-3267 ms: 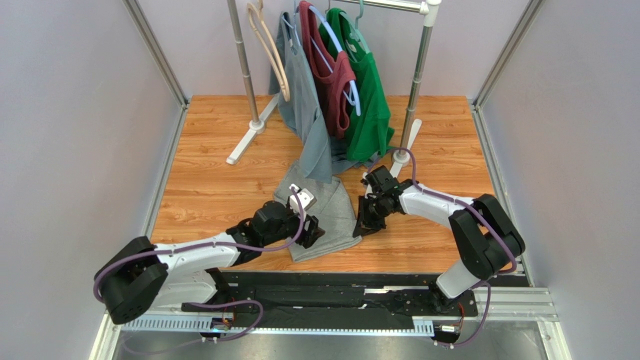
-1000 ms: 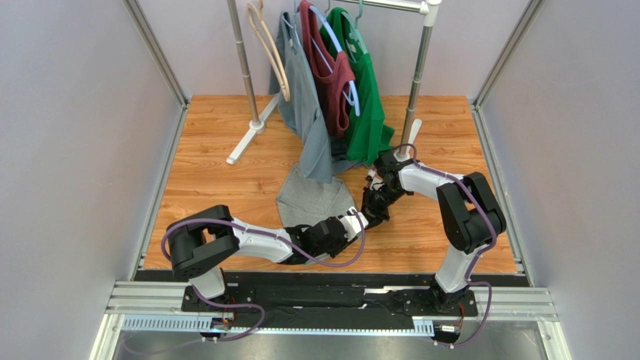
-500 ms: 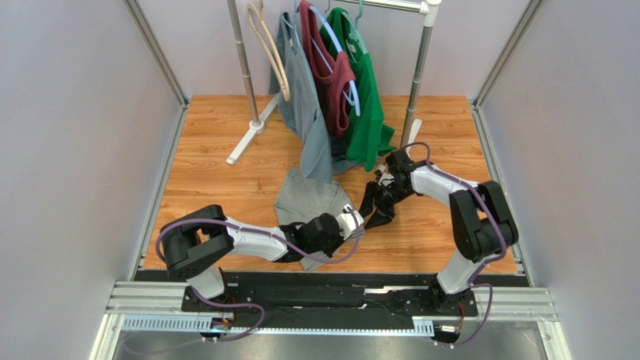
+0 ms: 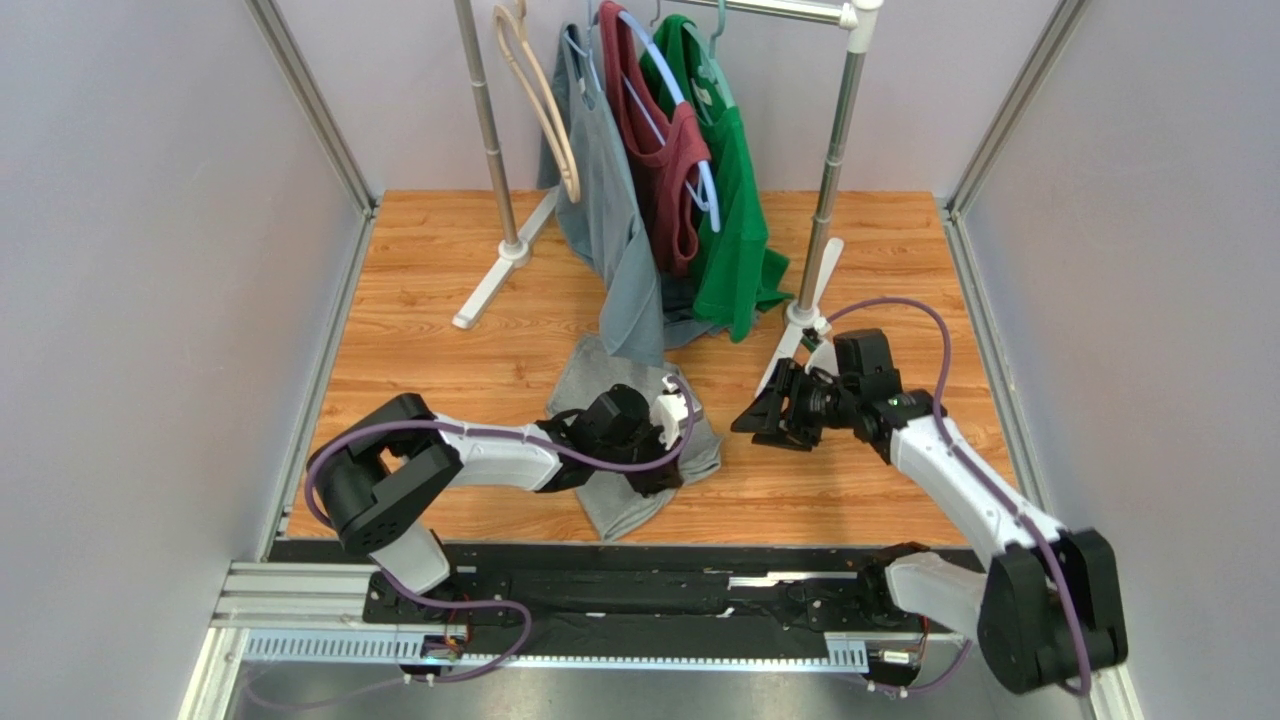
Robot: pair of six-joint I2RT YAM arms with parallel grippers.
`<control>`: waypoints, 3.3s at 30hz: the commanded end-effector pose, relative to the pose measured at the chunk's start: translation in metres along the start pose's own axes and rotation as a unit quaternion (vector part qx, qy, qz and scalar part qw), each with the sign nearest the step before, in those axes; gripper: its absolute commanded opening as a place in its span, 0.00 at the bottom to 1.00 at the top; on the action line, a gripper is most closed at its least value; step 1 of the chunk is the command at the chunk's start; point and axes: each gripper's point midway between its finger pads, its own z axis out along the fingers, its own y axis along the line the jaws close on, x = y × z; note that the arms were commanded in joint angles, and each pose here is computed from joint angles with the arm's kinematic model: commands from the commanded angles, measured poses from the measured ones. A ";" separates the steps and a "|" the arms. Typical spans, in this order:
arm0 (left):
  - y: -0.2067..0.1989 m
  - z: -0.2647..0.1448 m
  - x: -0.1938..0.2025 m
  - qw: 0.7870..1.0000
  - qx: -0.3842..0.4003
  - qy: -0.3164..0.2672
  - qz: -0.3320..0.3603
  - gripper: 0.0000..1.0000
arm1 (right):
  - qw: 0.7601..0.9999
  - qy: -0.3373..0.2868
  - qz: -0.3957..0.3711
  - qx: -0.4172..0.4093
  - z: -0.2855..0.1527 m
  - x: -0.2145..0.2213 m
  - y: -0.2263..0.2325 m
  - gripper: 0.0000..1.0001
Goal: Fold the napkin, place the utensils inside, and roll it up
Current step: Roll the napkin at the center of the board.
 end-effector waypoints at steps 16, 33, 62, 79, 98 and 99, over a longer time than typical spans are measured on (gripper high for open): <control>-0.002 -0.019 0.037 0.962 0.161 0.140 -0.171 0.11 | 0.884 -0.130 -0.430 -0.129 0.007 0.035 0.075 0.54; 0.001 -0.021 0.038 0.955 0.170 0.155 -0.185 0.07 | 0.815 -0.061 -0.574 -0.042 0.065 0.065 0.060 0.54; 0.004 -0.020 0.034 0.957 0.170 0.149 -0.180 0.04 | 0.838 0.063 -0.542 0.010 0.094 0.101 0.003 0.47; 0.006 -0.025 0.009 0.966 0.162 0.101 -0.173 0.32 | 0.849 0.084 -0.517 0.067 0.104 0.099 -0.020 0.11; 0.048 -0.082 -0.003 0.983 -0.013 -0.035 -0.178 0.66 | 0.867 0.134 -0.479 0.027 0.099 0.123 -0.016 0.00; 0.055 -0.087 -0.005 0.982 -0.040 -0.053 -0.175 0.66 | 0.869 0.138 -0.475 0.032 0.099 0.123 -0.019 0.00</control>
